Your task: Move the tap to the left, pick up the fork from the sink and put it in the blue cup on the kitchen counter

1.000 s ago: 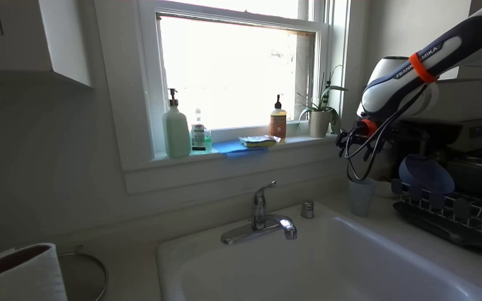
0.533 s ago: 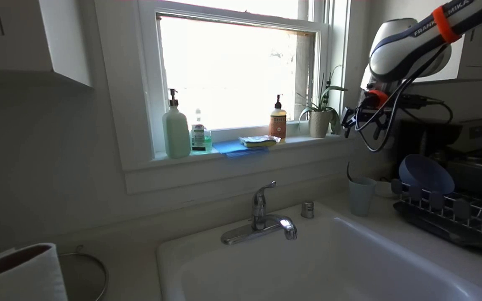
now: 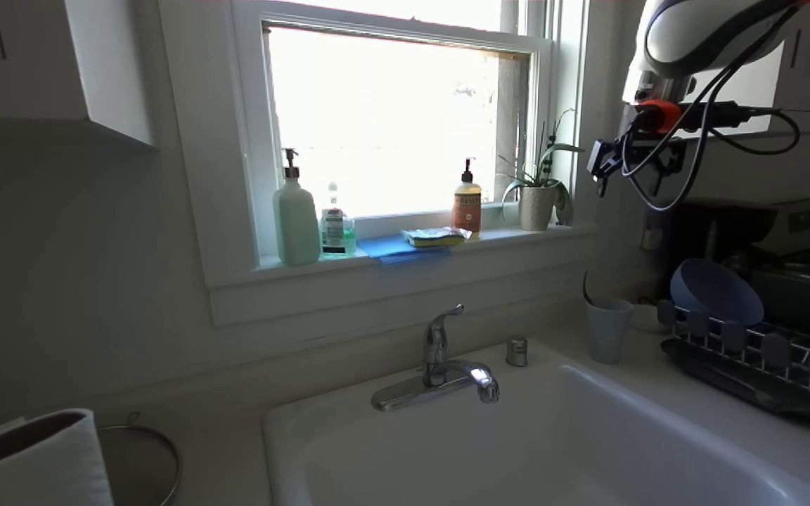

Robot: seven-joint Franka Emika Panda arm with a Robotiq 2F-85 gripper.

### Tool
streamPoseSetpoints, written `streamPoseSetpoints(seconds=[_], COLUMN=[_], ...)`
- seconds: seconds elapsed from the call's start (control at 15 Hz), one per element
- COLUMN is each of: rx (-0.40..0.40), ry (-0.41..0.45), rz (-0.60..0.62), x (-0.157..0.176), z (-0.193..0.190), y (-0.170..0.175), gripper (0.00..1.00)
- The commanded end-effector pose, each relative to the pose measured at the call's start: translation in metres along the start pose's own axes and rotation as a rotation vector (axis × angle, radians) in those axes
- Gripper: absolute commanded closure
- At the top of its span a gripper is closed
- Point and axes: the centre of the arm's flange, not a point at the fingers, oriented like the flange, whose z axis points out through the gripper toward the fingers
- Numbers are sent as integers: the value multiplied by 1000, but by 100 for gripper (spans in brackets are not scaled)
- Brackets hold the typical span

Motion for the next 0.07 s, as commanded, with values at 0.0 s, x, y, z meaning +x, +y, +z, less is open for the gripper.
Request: streamPoseSetpoints(seconds=[0.0], rx=[-4], ry=[-4], rz=[-1], x=[0], z=[4], y=[-1], gripper=[0])
